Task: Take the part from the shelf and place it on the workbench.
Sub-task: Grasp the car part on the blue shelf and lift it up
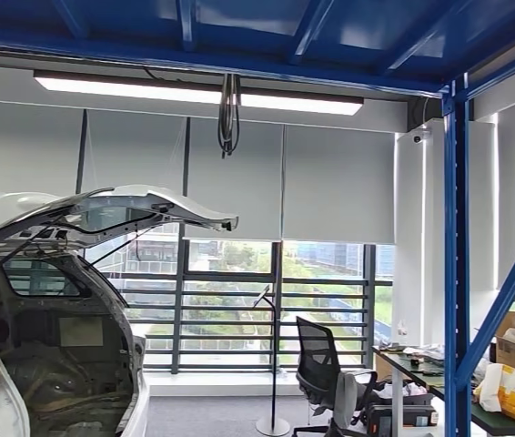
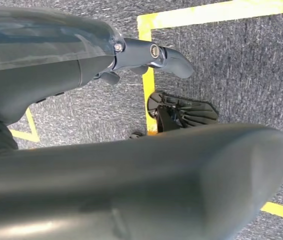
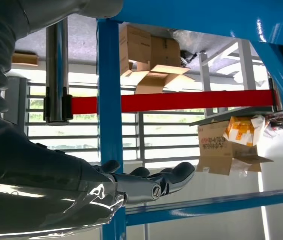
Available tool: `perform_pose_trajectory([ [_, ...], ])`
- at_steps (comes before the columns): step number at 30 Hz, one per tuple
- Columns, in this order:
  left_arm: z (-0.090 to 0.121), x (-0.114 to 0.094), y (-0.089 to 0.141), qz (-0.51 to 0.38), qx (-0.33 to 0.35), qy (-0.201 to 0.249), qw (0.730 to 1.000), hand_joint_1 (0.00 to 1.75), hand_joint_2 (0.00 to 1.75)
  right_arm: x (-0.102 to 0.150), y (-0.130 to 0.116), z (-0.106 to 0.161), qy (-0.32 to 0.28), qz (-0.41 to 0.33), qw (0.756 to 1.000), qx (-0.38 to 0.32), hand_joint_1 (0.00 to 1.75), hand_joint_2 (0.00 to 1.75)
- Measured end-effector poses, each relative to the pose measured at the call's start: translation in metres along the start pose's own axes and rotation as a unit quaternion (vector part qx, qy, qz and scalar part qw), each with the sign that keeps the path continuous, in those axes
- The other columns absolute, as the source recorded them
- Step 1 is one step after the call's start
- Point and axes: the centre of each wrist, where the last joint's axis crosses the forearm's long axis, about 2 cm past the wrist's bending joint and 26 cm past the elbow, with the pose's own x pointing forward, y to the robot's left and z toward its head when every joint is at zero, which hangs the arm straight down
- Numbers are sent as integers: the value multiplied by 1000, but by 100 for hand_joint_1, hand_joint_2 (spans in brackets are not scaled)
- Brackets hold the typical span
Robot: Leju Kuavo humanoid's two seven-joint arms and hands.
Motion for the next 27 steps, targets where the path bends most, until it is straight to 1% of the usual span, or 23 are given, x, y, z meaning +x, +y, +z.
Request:
perform_pose_trajectory([
  [10, 0, 1, 0, -13, -4, 2, 1000, 0, 0, 15, 14, -14, -17, -17, 998, 50, 0, 175],
  [16, -1, 2, 0, -15, -4, 2, 1000, 0, 0, 32, 25, -18, -43, -37, 994, 93, 0, 175],
  [21, -1, 3, -1, -14, -3, 4, 1000, 0, 0, 53, 34, -18, -79, -66, 986, 135, 0, 175],
  [27, -1, 3, -1, -15, -2, 4, 1000, 0, 0, 66, 38, -18, -96, -71, 981, 152, 0, 175],
])
